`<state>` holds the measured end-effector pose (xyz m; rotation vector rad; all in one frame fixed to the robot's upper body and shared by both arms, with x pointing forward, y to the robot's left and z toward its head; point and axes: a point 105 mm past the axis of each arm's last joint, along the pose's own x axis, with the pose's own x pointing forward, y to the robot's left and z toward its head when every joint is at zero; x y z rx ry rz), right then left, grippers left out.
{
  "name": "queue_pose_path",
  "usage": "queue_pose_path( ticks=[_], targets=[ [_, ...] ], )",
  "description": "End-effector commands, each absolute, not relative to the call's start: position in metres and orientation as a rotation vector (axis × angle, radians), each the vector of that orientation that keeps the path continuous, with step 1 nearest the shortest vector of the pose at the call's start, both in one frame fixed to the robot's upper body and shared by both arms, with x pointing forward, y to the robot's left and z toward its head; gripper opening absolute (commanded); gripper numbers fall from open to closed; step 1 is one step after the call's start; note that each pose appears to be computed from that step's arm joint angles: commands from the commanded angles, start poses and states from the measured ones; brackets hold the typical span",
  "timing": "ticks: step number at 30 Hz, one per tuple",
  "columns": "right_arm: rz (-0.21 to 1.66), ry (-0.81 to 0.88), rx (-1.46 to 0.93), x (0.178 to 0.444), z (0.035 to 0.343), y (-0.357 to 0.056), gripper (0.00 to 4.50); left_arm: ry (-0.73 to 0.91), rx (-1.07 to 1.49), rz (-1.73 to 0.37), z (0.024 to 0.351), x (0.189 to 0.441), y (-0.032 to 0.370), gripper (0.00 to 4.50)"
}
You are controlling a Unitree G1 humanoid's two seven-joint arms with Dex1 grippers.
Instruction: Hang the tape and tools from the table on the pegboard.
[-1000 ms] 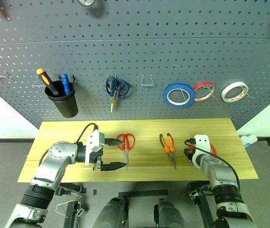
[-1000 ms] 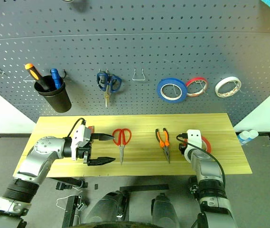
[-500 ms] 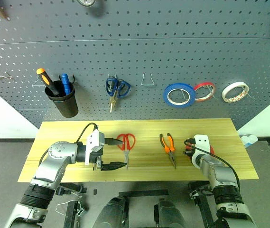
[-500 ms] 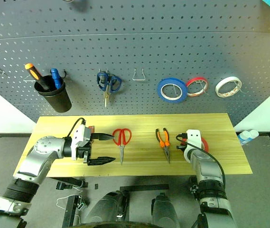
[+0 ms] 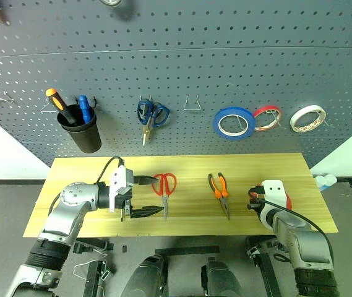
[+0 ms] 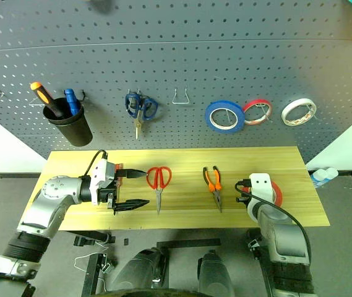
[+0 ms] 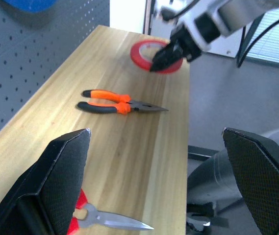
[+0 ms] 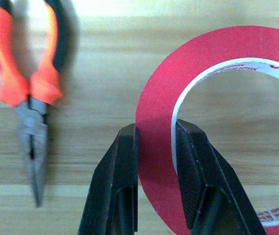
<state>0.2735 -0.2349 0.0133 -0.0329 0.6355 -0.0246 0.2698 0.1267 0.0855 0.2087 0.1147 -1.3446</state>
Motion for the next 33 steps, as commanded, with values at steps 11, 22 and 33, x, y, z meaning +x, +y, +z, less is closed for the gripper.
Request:
queue_pose_path(
  ticks=[11,22,33],
  targets=[
    [0.077,0.349,-0.065,0.229,0.072,-0.217,0.71,0.009,0.187,-1.33,0.099,0.271,0.125,4.5],
    [-0.004,0.017,-0.085,0.23,0.128,-0.22,0.71,-0.102,0.098,-1.336,0.117,0.271,0.117,4.5],
    [-0.091,-0.273,-0.153,0.256,0.172,-0.239,0.71,-0.157,0.065,-1.293,0.125,0.273,0.115,4.5]
  ],
)
